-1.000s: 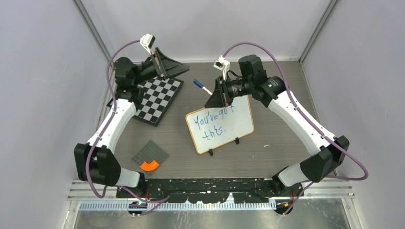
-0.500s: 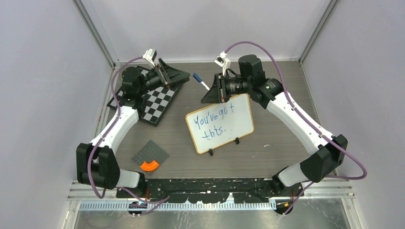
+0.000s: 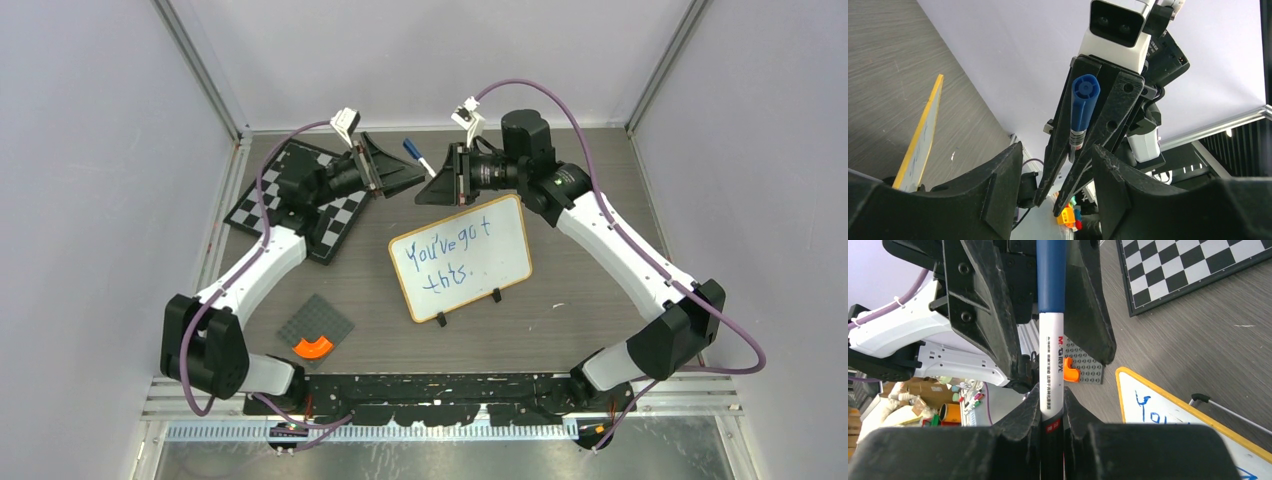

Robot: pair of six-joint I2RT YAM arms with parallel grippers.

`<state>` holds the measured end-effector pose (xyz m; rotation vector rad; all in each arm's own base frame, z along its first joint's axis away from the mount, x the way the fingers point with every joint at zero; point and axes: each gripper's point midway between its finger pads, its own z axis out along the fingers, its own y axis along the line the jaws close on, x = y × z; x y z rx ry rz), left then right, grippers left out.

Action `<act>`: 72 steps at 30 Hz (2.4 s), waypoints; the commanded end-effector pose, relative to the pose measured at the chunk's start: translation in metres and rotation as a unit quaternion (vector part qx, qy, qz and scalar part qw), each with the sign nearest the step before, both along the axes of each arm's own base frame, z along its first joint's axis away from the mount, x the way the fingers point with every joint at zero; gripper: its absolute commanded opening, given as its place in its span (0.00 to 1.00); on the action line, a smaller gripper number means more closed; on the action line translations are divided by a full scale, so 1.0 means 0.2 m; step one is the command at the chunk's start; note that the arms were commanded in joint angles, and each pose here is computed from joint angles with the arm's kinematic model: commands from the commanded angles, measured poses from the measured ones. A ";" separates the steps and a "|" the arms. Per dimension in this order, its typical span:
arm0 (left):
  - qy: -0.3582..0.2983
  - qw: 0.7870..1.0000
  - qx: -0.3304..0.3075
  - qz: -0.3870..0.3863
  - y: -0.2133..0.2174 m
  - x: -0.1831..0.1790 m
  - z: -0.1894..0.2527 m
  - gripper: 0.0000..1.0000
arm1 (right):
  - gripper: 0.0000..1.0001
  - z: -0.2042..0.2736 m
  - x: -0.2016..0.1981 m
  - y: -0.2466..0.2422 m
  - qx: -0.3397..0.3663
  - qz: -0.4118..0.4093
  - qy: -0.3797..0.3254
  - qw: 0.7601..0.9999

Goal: Write a sentence on the whiteboard
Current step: Pass from the right arm to the left, then put down the whiteboard marker at the center of the board.

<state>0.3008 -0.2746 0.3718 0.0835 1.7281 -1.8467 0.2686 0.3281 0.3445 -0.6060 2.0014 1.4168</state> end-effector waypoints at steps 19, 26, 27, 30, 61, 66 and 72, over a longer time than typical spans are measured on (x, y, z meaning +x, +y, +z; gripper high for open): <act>-0.061 0.998 -0.033 0.003 -0.01 0.02 0.17 0.00 | 0.20 0.07 -0.05 0.03 0.006 0.031 -0.040 0.999; -0.043 0.996 0.080 0.014 0.10 0.03 -0.03 0.00 | 0.79 0.12 -0.01 -0.16 -0.036 -0.014 -0.077 0.996; -0.046 0.994 0.099 0.016 0.13 0.03 -0.06 0.00 | 0.80 0.12 0.00 -0.20 -0.041 -0.021 -0.081 0.996; -0.047 0.981 0.184 0.026 0.24 0.03 -0.17 0.00 | 0.82 0.12 0.02 -0.31 -0.058 -0.045 -0.089 0.993; 0.200 0.791 0.573 -0.079 0.63 -0.09 -1.59 0.03 | 0.86 -0.28 0.02 -0.91 -0.190 -0.191 -0.067 0.961; 0.215 0.762 0.607 -0.074 0.67 -0.06 -1.70 0.06 | 0.86 -0.29 0.03 -0.90 -0.190 -0.189 -0.064 0.961; 0.221 0.747 0.622 -0.074 0.67 -0.03 -1.77 0.20 | 0.86 -0.30 0.04 -0.91 -0.193 -0.193 -0.063 0.960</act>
